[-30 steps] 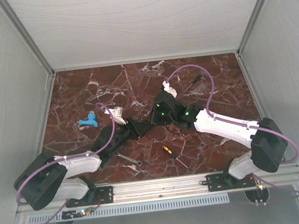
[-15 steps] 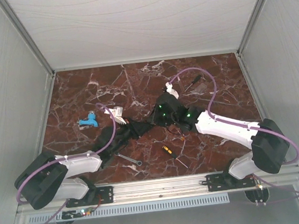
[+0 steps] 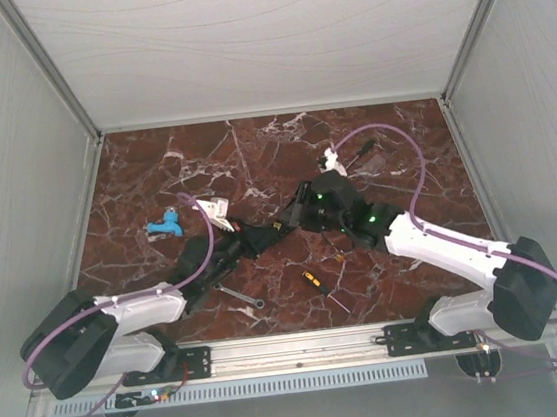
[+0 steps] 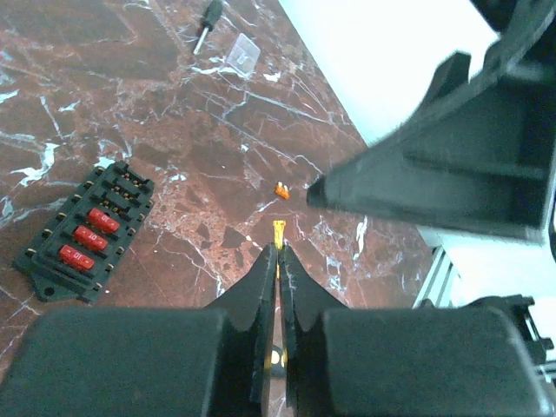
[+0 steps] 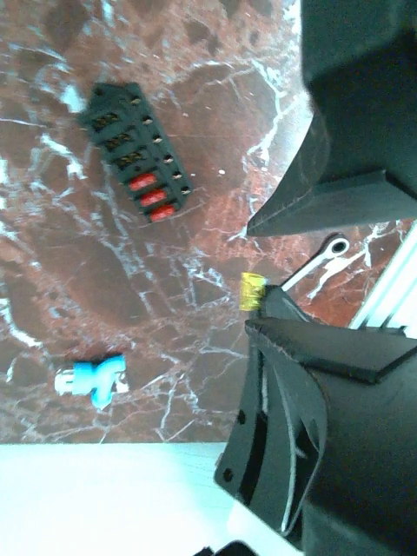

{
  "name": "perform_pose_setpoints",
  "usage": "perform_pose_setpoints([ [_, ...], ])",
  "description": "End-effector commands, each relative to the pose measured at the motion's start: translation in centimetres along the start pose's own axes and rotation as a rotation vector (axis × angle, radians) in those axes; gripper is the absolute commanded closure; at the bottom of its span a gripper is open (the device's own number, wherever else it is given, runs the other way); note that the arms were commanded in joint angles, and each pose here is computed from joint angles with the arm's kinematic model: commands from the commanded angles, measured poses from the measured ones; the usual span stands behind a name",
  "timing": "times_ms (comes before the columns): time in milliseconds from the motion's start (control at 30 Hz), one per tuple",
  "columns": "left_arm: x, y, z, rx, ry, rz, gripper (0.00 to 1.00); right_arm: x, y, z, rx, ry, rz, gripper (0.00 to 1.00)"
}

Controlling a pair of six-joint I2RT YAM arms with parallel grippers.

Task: Snap on the fuse box
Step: Pick up the fuse from the center of the board, then install the fuse at the fuse box base.

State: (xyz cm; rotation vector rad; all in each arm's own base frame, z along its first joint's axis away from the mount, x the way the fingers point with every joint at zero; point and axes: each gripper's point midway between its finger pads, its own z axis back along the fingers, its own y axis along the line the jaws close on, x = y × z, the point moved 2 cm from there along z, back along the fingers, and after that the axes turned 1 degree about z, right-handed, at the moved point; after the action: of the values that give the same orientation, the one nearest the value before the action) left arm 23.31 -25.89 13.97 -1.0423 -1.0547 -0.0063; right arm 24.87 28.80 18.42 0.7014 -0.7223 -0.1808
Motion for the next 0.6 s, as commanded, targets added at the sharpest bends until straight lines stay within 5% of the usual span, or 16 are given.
perform_pose_setpoints([
  [0, 2.6, -2.7, 0.1, -0.117, -0.038, -0.098, 1.0, 3.9, 1.2, 1.6, 0.14, -0.087, 0.122, 0.56],
  [200, 3.4, -3.0, 1.2, -0.189, 0.051, -0.105, 1.0, 6.3, 0.4, 3.1, 0.319, -0.064, 0.41, 0.45],
  [400, 3.1, -1.2, 1.4, -0.068, 0.1, -0.085, 1.0, 7.6, 0.6, 4.8, 0.405, -0.147, 0.627, 0.39],
  [567, 3.8, -3.4, 2.3, -0.182, 0.153, -0.111, 1.0, 6.2, 2.1, 6.4, 0.579, -0.056, 0.728, 0.39],
])
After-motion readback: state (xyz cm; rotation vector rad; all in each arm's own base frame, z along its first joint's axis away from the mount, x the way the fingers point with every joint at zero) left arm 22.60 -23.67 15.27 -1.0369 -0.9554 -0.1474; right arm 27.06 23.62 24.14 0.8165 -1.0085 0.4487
